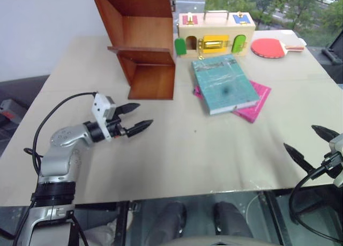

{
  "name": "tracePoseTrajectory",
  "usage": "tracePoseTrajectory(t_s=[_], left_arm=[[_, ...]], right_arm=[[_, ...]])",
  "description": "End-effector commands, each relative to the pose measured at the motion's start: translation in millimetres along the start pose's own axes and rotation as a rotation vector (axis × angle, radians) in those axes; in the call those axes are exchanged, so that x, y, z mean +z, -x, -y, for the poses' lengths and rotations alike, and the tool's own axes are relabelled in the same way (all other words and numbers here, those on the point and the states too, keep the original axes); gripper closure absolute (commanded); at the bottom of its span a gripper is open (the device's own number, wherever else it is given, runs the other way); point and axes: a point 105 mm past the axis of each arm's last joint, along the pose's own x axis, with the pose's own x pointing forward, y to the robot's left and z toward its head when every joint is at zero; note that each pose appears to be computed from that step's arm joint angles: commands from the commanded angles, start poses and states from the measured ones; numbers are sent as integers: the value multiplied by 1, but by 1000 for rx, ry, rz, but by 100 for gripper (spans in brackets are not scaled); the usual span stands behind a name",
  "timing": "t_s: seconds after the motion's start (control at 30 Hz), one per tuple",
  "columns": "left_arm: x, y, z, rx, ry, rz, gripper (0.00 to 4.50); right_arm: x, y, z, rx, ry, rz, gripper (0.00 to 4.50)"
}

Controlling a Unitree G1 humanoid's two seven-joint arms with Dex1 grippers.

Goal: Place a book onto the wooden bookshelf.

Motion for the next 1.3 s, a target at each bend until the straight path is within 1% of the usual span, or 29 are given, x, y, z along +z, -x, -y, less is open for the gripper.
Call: tracePoseTrajectory(t_s=[0.03,0.13,0.17,0.2,0.27,0.3,0.37,0.4,0.43,0.47,0.57,0.67,0.77,0.83,0.9,0.93,0.97,1.03,1.1,1.17,1.23,1.3], left_arm=[[16,-1,4,-23,-20,49,5],[28,-14,12,-56,-13,99,5],[30,-17,13,-63,-11,105,0],[31,-18,15,-67,-9,109,0],[33,-21,17,-78,-6,117,0],[35,-22,19,-85,-7,122,0],[38,-25,21,-94,-8,129,0],[40,-26,22,-103,-7,136,0],[42,-28,24,-113,-9,141,0],[43,-29,26,-124,-14,144,0],[47,-32,30,-146,-27,155,0],[48,-35,31,-145,-28,158,0],[47,-36,35,-149,-30,160,0],[47,-36,37,-150,-31,160,0],[46,-35,37,-143,-32,160,0],[46,-34,37,-139,-33,159,0],[46,-33,37,-134,-36,158,0],[45,-29,36,-112,-35,159,0],[43,-26,36,-99,-34,155,0],[43,-25,38,-95,-32,153,0],[43,-24,39,-93,-32,152,0],[43,-24,38,-90,-32,153,0]], right_arm=[[8,-2,2,-1,30,5,0],[12,-15,1,13,13,8,0],[13,-20,2,18,-5,13,49],[14,-23,3,21,-17,15,63],[16,-31,7,14,-24,21,177],[19,-38,9,11,-25,30,210],[23,-47,13,9,-26,40,291],[25,-56,19,-5,-17,33,341],[27,-64,25,-20,-8,33,380],[31,-73,31,-34,-3,34,440],[37,-100,49,-60,22,-11,446],[45,-134,64,-57,12,-6,446],[43,-170,84,-100,94,-46,446],[40,-187,95,-117,143,-71,446],[43,-202,106,-138,125,-67,446],[50,-209,107,-131,97,-39,446],[60,-216,104,-105,69,-2,446],[88,-227,84,6,29,105,446],[102,-237,56,114,29,158,446],[96,-245,35,178,63,133,446],[75,-250,24,207,135,55,446],[54,-248,16,277,186,-21,446]])
